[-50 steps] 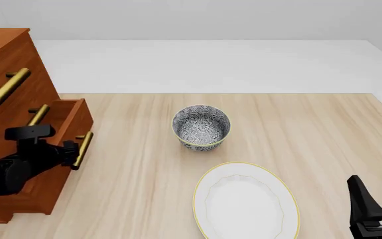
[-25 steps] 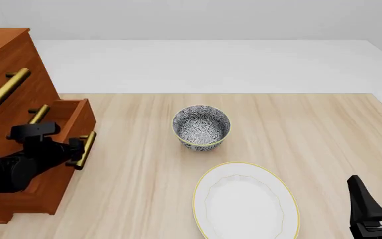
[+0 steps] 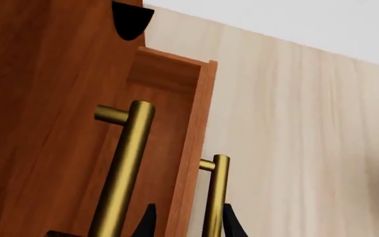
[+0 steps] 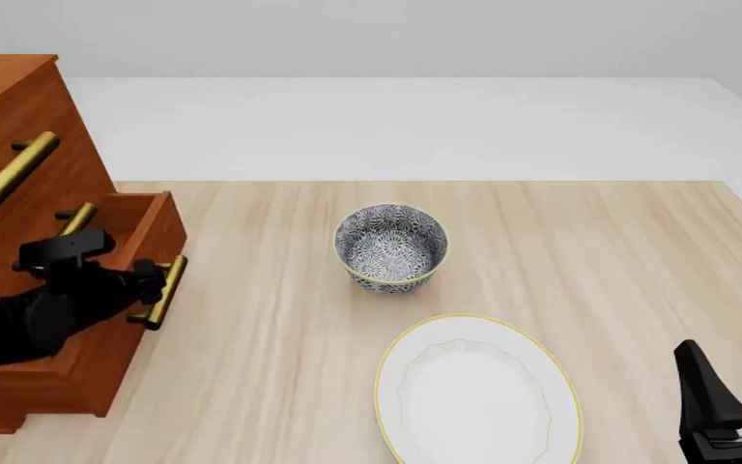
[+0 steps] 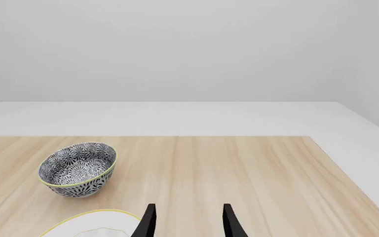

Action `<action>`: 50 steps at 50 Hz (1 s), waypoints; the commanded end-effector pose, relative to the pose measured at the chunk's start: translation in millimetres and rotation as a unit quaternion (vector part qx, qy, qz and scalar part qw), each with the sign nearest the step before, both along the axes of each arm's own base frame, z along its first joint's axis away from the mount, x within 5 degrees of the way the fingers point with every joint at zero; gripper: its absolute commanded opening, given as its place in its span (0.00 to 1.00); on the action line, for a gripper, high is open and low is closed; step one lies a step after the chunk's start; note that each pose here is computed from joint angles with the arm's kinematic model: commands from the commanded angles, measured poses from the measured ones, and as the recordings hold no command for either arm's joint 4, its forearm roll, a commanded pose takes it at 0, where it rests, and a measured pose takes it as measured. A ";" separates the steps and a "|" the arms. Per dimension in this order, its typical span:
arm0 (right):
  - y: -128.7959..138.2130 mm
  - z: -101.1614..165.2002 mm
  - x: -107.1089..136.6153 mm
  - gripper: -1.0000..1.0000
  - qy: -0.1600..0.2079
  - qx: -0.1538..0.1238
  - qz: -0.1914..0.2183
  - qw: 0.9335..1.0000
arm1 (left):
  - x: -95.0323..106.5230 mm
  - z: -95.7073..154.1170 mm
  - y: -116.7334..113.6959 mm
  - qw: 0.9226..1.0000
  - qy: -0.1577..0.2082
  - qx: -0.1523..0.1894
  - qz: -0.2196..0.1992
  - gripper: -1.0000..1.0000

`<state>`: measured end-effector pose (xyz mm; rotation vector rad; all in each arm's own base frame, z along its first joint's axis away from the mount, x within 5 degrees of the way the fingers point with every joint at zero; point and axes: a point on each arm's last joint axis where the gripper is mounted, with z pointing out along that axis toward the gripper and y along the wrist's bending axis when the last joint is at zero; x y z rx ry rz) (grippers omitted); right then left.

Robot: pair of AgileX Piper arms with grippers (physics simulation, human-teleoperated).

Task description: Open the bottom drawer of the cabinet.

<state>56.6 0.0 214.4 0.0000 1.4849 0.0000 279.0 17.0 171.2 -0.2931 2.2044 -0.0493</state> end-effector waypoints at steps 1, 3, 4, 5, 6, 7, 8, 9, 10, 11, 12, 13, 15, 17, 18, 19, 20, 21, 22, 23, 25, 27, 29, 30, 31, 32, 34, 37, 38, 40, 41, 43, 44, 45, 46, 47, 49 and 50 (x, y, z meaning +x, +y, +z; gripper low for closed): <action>0.0 0.0 0.0 1.00 0.000 0.000 0.000 1.000 | 23.7 -93.1 -10.3 0.981 0.171 0.035 -0.080 1.00; 0.0 0.0 0.0 1.00 0.000 0.000 0.000 1.000 | 23.7 -93.1 -10.3 0.981 0.171 0.035 -0.080 1.00; 0.0 0.0 0.0 1.00 0.000 0.000 0.000 1.000 | 23.7 -93.1 -10.3 0.981 0.171 0.035 -0.080 1.00; 0.0 0.0 0.0 1.00 0.000 0.000 0.000 1.000 | 23.7 -93.1 -10.3 0.981 0.171 0.035 -0.080 1.00; 0.0 0.0 0.0 1.00 0.000 0.000 0.000 1.000 | 23.7 -93.1 -10.3 0.981 0.171 0.035 -0.080 1.00; 0.0 0.0 0.0 1.00 0.000 0.000 0.000 1.000 | 23.7 -93.1 -10.3 0.981 0.171 0.035 -0.080 1.00; 0.0 0.0 0.0 1.00 0.000 0.000 0.000 1.000 | 23.7 -93.1 -10.3 0.981 0.171 0.035 -0.080 1.00; 0.0 0.0 0.0 1.00 0.000 0.000 0.000 1.000 | 25.9 -108.5 -10.6 0.976 0.194 0.040 -0.089 1.00; 0.0 0.0 0.0 1.00 0.000 0.000 0.000 1.000 | 26.0 -108.6 -10.6 0.976 0.194 0.040 -0.089 1.00; 0.0 0.0 0.0 1.00 0.000 0.000 0.000 1.000 | 26.0 -108.6 -10.6 0.976 0.194 0.040 -0.089 1.00; 0.0 0.0 0.0 1.00 0.000 0.000 0.000 1.000 | 26.0 -108.6 -10.6 0.976 0.194 0.040 -0.089 1.00; 0.0 0.0 0.0 1.00 0.000 0.000 0.000 1.000 | 26.0 -108.6 -10.6 0.976 0.194 0.040 -0.089 1.00; 0.0 0.0 0.0 1.00 0.000 0.000 0.000 1.000 | 27.8 -113.8 -12.3 0.973 0.203 0.044 -0.097 1.00; 0.0 0.0 0.0 1.00 0.000 0.000 0.000 1.000 | 27.9 -113.8 -12.3 0.973 0.203 0.044 -0.097 1.00; 0.0 0.0 0.0 1.00 0.000 0.000 0.000 1.000 | 27.9 -113.8 -12.3 0.973 0.203 0.044 -0.097 1.00; 0.0 0.0 0.0 1.00 0.000 0.000 0.000 1.000 | 27.9 -113.8 -12.3 0.973 0.203 0.044 -0.097 1.00; 0.0 0.0 0.0 1.00 0.000 0.000 0.000 1.000 | 27.6 -117.8 -15.7 0.971 0.210 0.044 -0.103 1.00; 0.0 0.0 0.0 1.00 0.000 0.000 0.000 1.000 | 27.6 -117.8 -15.7 0.971 0.210 0.044 -0.103 1.00; 0.0 0.0 0.0 1.00 0.000 0.000 0.000 1.000 | 27.6 -117.8 -15.7 0.971 0.210 0.044 -0.103 1.00; 0.0 0.0 0.0 1.00 0.000 0.000 0.000 1.000 | 27.6 -117.8 -15.7 0.971 0.210 0.044 -0.103 1.00; 0.0 0.0 0.0 1.00 0.000 0.000 0.000 1.000 | 27.6 -117.8 -15.7 0.971 0.210 0.044 -0.103 1.00; 0.0 0.0 0.0 1.00 0.000 0.000 0.000 1.000 | 24.6 -125.9 -21.4 0.969 0.218 0.042 -0.109 1.00; 0.0 0.0 0.0 1.00 0.000 0.000 0.000 1.000 | 24.6 -125.9 -21.4 0.969 0.218 0.042 -0.109 1.00; 0.0 0.0 0.0 1.00 0.000 0.000 0.000 1.000 | 24.6 -125.9 -21.4 0.969 0.218 0.042 -0.109 1.00; 0.0 0.0 0.0 1.00 0.000 0.000 0.000 1.000 | 24.6 -125.9 -21.4 0.969 0.218 0.042 -0.109 1.00; 0.0 0.0 0.0 1.00 0.000 0.000 0.000 1.000 | 22.8 -126.8 -27.9 0.969 0.218 0.038 -0.112 1.00; 0.0 0.0 0.0 1.00 0.000 0.000 0.000 1.000 | 22.8 -126.8 -28.0 0.969 0.218 0.038 -0.112 1.00; 0.0 0.0 0.0 1.00 0.000 0.000 0.000 1.000 | 22.8 -126.8 -28.0 0.969 0.218 0.038 -0.112 1.00; 0.0 0.0 0.0 1.00 0.000 0.000 0.000 1.000 | 18.4 -124.4 -39.1 0.968 0.217 0.034 -0.120 1.00; 0.0 0.0 0.0 1.00 0.000 0.000 0.000 1.000 | 18.3 -124.4 -39.2 0.968 0.217 0.034 -0.120 1.00; 0.0 0.0 0.0 1.00 0.000 0.000 0.000 1.000 | 18.3 -124.4 -39.2 0.968 0.217 0.034 -0.120 1.00; 0.0 0.0 0.0 1.00 0.000 0.000 0.000 1.000 | 18.3 -124.4 -39.2 0.968 0.217 0.034 -0.120 1.00; 0.0 0.0 0.0 1.00 0.000 0.000 0.000 1.000 | 18.3 -124.4 -39.2 0.968 0.217 0.034 -0.120 1.00; 0.0 0.0 0.0 1.00 0.000 0.000 0.000 1.000 | 14.8 -125.5 -46.9 0.968 0.217 0.030 -0.125 1.00; 0.0 0.0 0.0 1.00 0.000 0.000 0.000 1.000 | 14.8 -125.5 -46.9 0.968 0.217 0.029 -0.125 1.00; 0.0 0.0 0.0 1.00 0.000 0.000 0.000 1.000 | 14.8 -125.5 -46.9 0.968 0.217 0.029 -0.125 1.00; 0.0 0.0 0.0 1.00 0.000 0.000 0.000 1.000 | 14.8 -125.5 -46.9 0.968 0.217 0.029 -0.125 1.00; 0.0 0.0 0.0 1.00 0.000 0.000 0.000 1.000 | 14.8 -125.5 -46.9 0.968 0.217 0.029 -0.125 1.00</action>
